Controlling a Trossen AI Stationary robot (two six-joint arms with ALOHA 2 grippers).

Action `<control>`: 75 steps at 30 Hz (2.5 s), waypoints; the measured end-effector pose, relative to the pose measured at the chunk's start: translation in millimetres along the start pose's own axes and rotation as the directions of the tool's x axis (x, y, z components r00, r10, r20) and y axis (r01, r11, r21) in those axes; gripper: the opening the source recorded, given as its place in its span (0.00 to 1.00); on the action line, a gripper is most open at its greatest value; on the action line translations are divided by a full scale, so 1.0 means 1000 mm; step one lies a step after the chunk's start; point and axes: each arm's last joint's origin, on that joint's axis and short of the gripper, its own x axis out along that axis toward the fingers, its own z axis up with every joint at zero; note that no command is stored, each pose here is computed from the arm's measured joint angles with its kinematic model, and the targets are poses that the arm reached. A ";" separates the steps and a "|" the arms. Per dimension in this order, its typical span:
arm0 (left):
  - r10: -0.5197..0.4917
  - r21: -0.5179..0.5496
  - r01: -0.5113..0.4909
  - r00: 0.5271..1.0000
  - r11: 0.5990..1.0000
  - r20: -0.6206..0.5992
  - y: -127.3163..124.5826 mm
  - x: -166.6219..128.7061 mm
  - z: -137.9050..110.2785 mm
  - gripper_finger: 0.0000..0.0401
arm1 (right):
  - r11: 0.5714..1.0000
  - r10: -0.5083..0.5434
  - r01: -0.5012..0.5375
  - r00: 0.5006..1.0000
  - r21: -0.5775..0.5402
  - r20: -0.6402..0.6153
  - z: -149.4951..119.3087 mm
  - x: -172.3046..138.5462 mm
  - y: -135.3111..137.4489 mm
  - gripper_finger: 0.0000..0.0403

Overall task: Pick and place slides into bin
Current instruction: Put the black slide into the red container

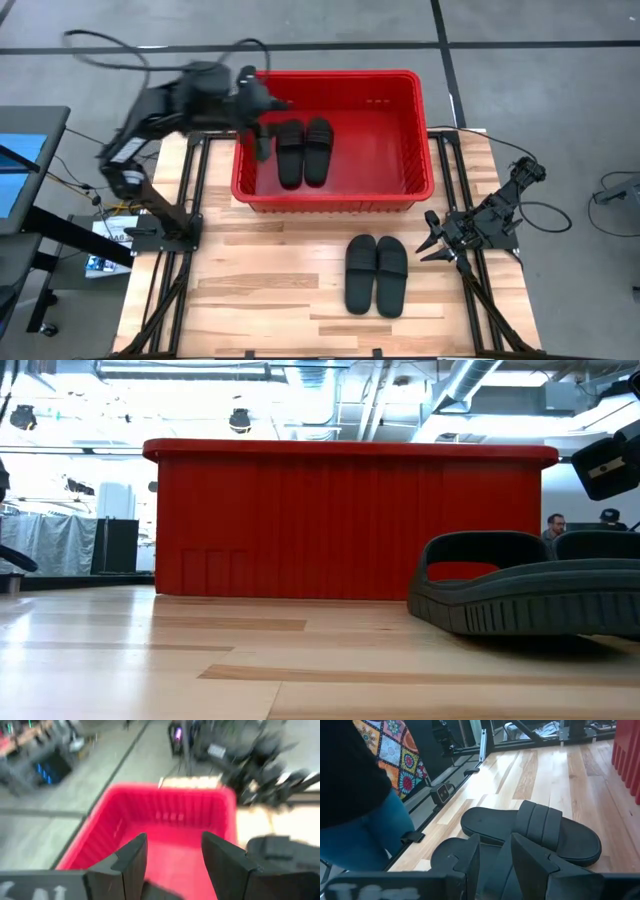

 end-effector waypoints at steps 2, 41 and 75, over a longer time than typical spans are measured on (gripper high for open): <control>-0.019 0.004 0.019 0.997 1.000 0.069 -0.005 -0.020 0.005 0.44 | 1.000 0.000 0.000 1.000 0.000 0.000 0.000 0.000 0.000 0.26; -0.545 -0.018 0.622 0.698 0.782 0.465 -0.110 -0.084 -0.218 0.44 | 1.000 -0.001 0.001 1.000 -0.001 -0.003 0.000 0.000 0.000 0.26; -0.666 0.041 0.754 0.551 0.656 0.503 -0.135 -0.059 -0.371 0.44 | 1.000 -0.001 0.001 1.000 -0.001 -0.004 0.000 0.000 0.000 0.26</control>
